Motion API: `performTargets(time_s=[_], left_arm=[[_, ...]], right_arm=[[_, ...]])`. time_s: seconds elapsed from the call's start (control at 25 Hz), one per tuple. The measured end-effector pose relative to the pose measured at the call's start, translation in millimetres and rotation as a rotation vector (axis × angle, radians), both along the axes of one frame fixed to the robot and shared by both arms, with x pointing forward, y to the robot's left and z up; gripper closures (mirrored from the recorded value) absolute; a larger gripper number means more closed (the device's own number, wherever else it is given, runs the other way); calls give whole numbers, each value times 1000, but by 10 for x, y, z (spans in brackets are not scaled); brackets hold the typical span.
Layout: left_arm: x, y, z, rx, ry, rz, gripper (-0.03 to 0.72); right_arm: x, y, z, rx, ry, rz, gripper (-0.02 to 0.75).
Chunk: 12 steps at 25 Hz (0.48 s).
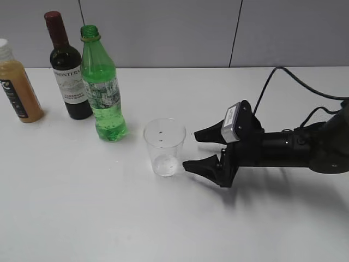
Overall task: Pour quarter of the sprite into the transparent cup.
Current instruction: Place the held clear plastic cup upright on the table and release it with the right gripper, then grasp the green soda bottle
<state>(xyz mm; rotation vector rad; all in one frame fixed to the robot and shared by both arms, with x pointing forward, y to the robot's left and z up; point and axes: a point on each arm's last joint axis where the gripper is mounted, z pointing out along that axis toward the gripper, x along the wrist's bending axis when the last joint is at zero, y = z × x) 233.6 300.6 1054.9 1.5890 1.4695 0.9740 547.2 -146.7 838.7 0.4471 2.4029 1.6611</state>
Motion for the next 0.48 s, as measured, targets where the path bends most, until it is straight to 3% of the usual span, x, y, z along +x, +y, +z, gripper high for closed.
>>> performTargets(time_s=[0.16, 0.32, 0.48], left_arm=[[0, 0, 0, 0, 0, 0, 460], [0, 0, 0, 0, 0, 0, 460], [0, 0, 0, 0, 0, 0, 460]], right_arm=[[-43, -172, 114, -57, -5, -48, 48], [-48, -278, 341, -173, -51, -112, 50], [60, -385, 629, -192, -72, -315, 59]])
